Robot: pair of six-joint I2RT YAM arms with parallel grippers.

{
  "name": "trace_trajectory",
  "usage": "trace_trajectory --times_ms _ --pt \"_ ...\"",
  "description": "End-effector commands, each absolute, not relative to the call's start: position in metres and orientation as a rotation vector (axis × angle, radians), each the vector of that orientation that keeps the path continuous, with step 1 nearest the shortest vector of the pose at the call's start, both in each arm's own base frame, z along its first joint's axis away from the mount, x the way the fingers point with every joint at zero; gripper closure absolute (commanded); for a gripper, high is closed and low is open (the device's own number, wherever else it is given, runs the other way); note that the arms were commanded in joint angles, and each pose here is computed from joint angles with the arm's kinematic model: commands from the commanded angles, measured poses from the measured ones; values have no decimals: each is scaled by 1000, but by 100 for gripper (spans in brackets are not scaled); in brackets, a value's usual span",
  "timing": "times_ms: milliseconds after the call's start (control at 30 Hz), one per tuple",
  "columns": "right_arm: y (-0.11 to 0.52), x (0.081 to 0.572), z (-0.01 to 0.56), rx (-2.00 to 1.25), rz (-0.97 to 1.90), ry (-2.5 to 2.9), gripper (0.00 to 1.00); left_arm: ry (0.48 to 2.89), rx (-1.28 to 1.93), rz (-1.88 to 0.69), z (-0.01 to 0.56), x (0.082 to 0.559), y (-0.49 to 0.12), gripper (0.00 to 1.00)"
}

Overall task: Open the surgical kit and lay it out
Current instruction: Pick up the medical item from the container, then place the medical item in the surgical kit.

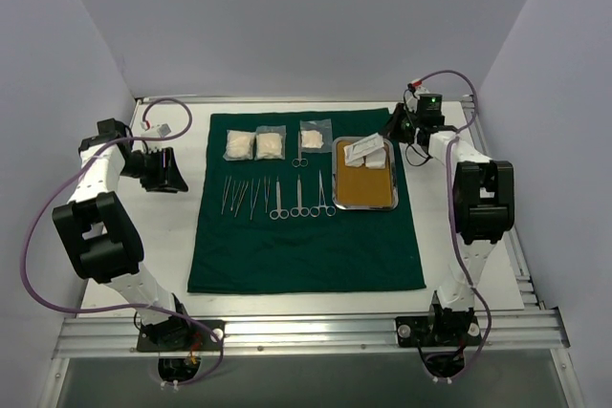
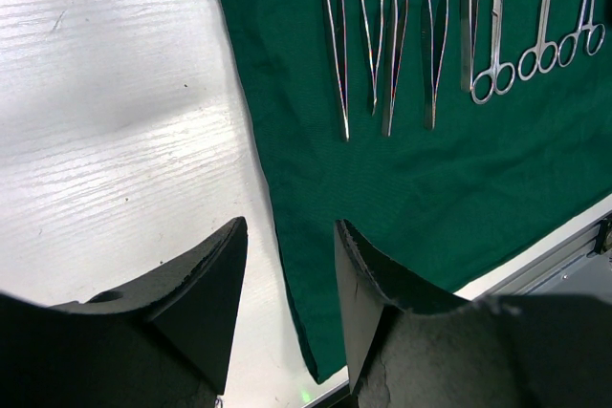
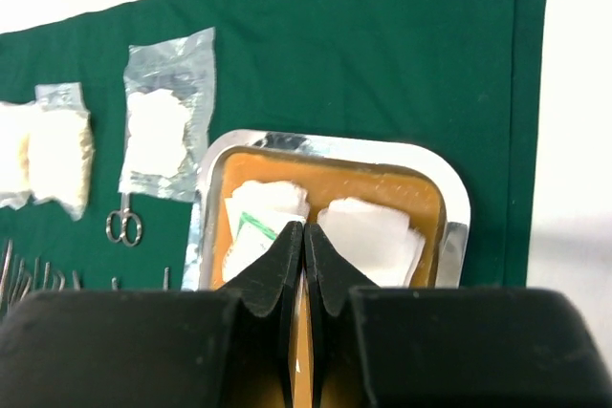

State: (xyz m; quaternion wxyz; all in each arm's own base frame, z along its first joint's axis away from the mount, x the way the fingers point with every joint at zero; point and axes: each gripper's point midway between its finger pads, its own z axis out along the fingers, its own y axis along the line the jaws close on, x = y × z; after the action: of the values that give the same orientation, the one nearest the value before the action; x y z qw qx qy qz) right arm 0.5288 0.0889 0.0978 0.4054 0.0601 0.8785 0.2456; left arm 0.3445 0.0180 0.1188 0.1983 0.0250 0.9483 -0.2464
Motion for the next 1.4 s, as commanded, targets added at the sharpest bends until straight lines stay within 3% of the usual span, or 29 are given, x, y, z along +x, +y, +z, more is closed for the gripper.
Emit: trace_trajectory --times_ms 0,333,633,767,1000,1133,1367 --pt "105 519 163 96 670 2084 100 2607 100 -663 130 355 20 50" --pt "155 464 249 76 705 1867 100 2595 105 -671 133 356 19 49" --pt "164 508 285 107 761 1769 100 2596 96 -664 135 355 19 50" --pt "189 503 300 109 840 1722 100 2598 101 -652 136 355 20 50" --pt "267 425 296 119 1035 1698 100 2585 109 -671 137 356 18 50" --pt "349 352 281 91 1212 1703 100 2566 117 -690 140 354 14 49" --pt "452 270 262 69 1402 1706 100 2548 135 -703 145 350 11 50"
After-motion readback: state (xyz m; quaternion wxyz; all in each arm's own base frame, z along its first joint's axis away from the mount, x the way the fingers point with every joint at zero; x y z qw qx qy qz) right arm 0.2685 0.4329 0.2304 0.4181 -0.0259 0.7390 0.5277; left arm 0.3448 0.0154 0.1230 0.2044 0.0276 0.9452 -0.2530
